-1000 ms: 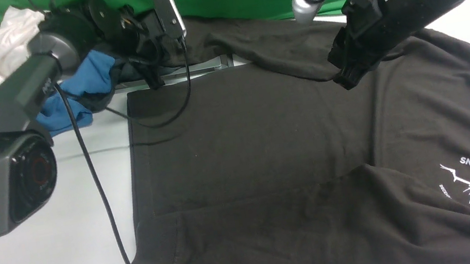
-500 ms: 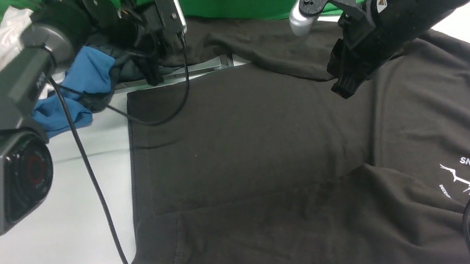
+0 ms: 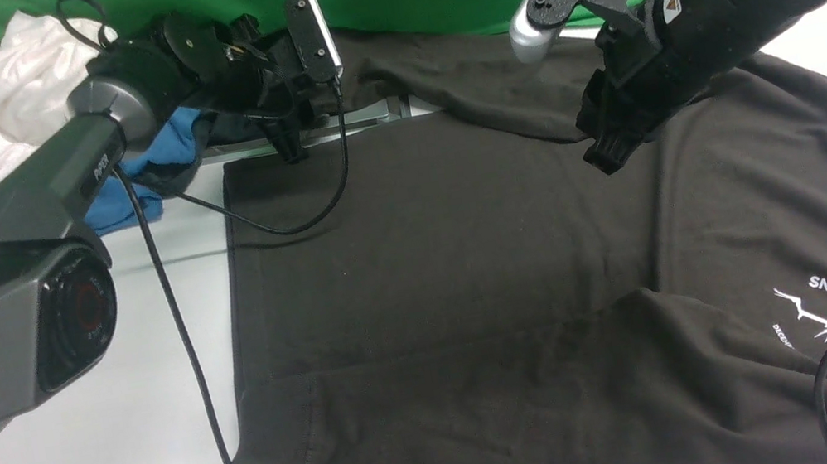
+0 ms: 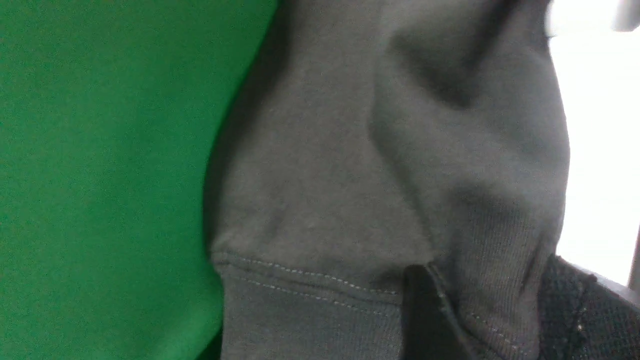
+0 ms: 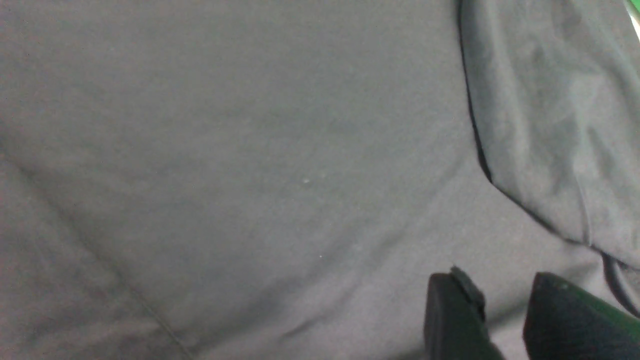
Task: Fold a long-sleeved shirt on a white desktop.
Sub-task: 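Grab the top left corner of the dark shirt with the left gripper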
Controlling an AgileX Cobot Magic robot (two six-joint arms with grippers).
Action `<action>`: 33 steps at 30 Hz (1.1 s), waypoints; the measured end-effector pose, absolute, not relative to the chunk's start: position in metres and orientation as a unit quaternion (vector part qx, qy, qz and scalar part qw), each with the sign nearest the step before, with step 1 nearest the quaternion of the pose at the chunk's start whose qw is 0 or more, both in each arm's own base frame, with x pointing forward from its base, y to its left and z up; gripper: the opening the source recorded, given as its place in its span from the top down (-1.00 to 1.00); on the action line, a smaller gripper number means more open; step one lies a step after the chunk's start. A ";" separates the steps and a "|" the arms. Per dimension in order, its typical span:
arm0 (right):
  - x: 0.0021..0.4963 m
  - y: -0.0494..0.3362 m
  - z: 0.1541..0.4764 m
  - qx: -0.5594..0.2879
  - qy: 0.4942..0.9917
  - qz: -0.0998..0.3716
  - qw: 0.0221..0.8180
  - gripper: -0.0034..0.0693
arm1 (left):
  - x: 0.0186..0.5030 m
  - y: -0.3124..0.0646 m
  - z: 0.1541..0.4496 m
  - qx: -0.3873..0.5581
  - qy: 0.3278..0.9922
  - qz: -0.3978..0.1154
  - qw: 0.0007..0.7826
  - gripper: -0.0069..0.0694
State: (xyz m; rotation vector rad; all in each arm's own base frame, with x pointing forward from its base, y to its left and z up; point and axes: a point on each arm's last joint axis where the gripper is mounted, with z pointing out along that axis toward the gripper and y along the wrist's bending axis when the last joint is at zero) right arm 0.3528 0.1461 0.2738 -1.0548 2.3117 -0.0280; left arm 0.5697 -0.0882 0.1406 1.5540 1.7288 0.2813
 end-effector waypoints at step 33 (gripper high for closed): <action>0.378 0.130 0.260 -0.375 0.890 -0.018 0.257 0.09 | 0.552 -0.088 0.202 0.598 0.703 0.077 0.379 0.72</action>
